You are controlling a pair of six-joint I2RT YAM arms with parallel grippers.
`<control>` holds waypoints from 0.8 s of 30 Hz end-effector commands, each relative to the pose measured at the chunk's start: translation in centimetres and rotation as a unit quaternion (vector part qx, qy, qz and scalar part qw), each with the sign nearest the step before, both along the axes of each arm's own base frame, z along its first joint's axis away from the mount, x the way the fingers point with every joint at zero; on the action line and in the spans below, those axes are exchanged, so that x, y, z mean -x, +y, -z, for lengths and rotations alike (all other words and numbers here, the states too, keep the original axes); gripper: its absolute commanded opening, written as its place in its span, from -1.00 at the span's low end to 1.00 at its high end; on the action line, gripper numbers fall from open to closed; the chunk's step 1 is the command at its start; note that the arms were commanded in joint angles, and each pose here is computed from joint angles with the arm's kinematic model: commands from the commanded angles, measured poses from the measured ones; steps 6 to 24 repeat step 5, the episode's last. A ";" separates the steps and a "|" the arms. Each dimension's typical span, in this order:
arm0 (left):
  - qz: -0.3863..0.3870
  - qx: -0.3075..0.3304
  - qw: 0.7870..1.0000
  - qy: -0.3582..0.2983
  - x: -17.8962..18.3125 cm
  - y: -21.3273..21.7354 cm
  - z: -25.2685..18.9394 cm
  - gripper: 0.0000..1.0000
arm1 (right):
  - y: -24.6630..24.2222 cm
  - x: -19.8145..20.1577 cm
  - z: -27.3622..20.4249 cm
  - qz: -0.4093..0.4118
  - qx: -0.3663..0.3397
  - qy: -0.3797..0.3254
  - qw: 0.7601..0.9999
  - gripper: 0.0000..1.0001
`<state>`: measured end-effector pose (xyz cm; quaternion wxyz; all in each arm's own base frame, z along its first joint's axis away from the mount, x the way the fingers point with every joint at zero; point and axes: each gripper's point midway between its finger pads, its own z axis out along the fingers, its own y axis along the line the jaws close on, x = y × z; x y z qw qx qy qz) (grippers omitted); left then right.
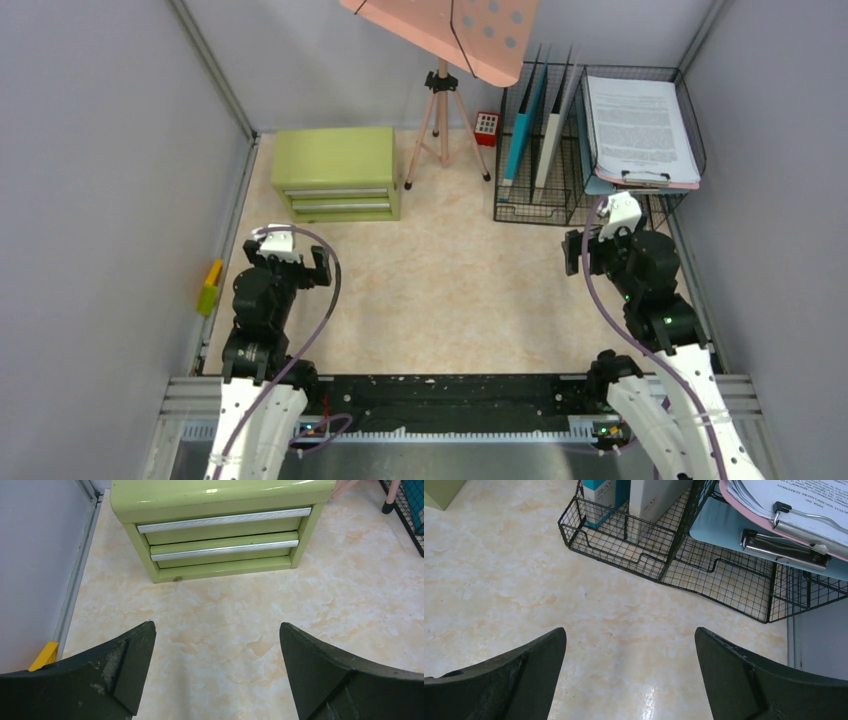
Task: Organize the desk
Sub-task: Reset both arms
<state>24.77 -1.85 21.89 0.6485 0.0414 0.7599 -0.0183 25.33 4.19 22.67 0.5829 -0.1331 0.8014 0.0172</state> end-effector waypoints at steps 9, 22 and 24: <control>0.007 -0.003 1.000 -0.026 -0.2 -0.1 -1.1 0.98 | -0.6 -0.3 -0.5 0.011 0.003 -0.017 1.000 0.98; 0.007 -0.003 1.000 -0.026 -0.2 -0.1 -1.1 0.98 | -0.6 -0.3 -0.5 0.011 0.003 -0.017 1.000 0.98; 0.007 -0.003 1.000 -0.026 -0.2 -0.1 -1.1 0.98 | -0.6 -0.3 -0.5 0.011 0.003 -0.017 1.000 0.98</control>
